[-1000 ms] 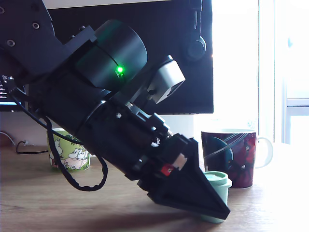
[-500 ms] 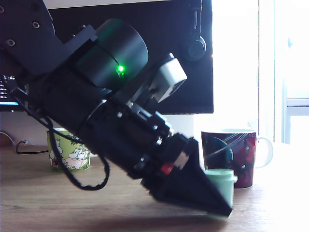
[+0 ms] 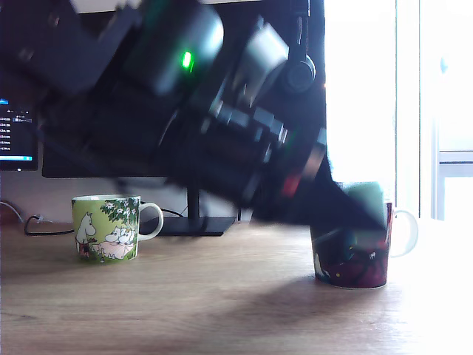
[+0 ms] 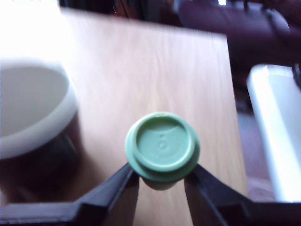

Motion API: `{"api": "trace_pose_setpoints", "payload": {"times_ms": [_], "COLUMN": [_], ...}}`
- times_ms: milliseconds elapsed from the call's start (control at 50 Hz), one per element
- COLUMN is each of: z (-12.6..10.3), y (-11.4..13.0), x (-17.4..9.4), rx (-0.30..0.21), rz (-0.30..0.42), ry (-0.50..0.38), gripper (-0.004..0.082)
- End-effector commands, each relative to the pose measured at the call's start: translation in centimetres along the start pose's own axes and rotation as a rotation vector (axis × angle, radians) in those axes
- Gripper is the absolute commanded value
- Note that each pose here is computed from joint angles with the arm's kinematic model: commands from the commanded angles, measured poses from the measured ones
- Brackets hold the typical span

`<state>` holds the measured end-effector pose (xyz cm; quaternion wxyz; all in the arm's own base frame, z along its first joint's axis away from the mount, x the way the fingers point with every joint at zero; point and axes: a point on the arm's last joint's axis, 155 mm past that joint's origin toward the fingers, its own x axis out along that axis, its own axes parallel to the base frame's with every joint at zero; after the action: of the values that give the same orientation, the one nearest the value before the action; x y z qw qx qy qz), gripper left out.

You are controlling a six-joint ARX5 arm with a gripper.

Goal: Pick up the coffee capsules from the table one by one and drop them inside the nearest coffee cup

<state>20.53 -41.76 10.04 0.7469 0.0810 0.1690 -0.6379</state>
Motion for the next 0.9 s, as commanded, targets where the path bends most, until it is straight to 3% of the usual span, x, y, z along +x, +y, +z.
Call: {"api": "trace_pose_setpoints", "payload": {"times_ms": [0,140,320,700,880], "z": [3.3,5.9,7.3,6.3,6.2], "y": [0.9,2.9,5.6,7.2,7.4], "x": [-0.3,-0.4,-0.5,-0.9,-1.0], "rx": [0.026,0.028,-0.02,-0.065,-0.073], "rz": [0.028,0.074,0.145,0.186,0.194], "ry": [-0.075,-0.104,-0.024,0.133,0.15], "gripper": [0.0195,0.0195,0.0195,0.0197,0.0198]}}
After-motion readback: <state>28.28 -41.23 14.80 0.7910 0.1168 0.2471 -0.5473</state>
